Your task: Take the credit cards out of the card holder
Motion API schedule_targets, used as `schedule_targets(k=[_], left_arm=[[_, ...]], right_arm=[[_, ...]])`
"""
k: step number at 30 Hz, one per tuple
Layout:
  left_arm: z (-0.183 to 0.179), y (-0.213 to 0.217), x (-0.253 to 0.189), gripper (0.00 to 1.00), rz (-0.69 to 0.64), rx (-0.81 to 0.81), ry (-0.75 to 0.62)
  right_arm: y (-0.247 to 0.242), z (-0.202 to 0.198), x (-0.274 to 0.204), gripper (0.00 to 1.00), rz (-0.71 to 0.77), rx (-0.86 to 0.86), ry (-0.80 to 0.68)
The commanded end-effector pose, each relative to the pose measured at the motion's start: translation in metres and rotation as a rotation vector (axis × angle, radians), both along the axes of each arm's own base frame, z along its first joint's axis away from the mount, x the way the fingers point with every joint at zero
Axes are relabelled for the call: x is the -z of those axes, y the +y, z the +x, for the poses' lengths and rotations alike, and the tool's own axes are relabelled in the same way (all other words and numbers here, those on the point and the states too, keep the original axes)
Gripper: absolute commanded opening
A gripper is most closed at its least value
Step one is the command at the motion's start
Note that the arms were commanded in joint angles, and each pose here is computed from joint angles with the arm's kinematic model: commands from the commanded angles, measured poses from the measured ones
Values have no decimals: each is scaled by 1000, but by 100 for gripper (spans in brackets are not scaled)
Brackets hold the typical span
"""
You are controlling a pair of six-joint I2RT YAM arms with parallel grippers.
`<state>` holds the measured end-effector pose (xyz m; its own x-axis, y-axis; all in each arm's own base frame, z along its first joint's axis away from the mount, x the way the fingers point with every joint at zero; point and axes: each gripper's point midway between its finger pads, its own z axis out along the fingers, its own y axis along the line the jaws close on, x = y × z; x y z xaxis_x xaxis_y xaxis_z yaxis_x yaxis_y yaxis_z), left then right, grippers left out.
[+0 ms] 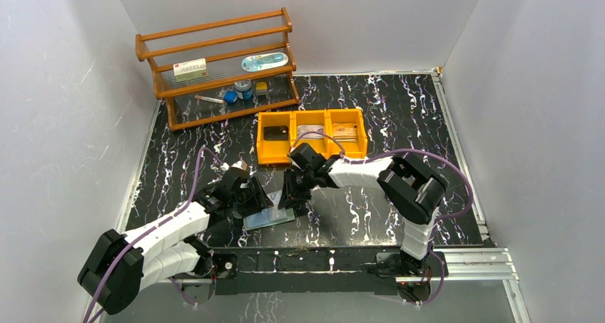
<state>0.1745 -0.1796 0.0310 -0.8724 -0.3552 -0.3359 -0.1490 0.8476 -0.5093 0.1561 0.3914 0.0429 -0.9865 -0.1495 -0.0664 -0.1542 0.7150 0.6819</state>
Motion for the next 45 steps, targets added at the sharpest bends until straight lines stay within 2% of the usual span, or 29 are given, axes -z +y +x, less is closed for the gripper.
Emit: schedule_targets(k=[1, 12, 19, 22, 32, 45], left_arm=[[-28, 21, 26, 50, 89, 4, 109], [-27, 20, 26, 49, 88, 7, 107], [-27, 20, 25, 49, 83, 8, 105], [-27, 20, 26, 49, 84, 6, 106], [-26, 19, 26, 48, 83, 10, 109], [-26, 17, 27, 48, 85, 15, 116]], right_arm=[[2, 13, -17, 30, -19, 23, -66], [2, 14, -23, 30, -69, -4, -99], [-3, 16, -18, 34, -166, -23, -153], [-2, 16, -17, 31, -188, -43, -165], [-4, 18, -17, 34, -243, -51, -206], [-1, 18, -25, 31, -296, -77, -274]])
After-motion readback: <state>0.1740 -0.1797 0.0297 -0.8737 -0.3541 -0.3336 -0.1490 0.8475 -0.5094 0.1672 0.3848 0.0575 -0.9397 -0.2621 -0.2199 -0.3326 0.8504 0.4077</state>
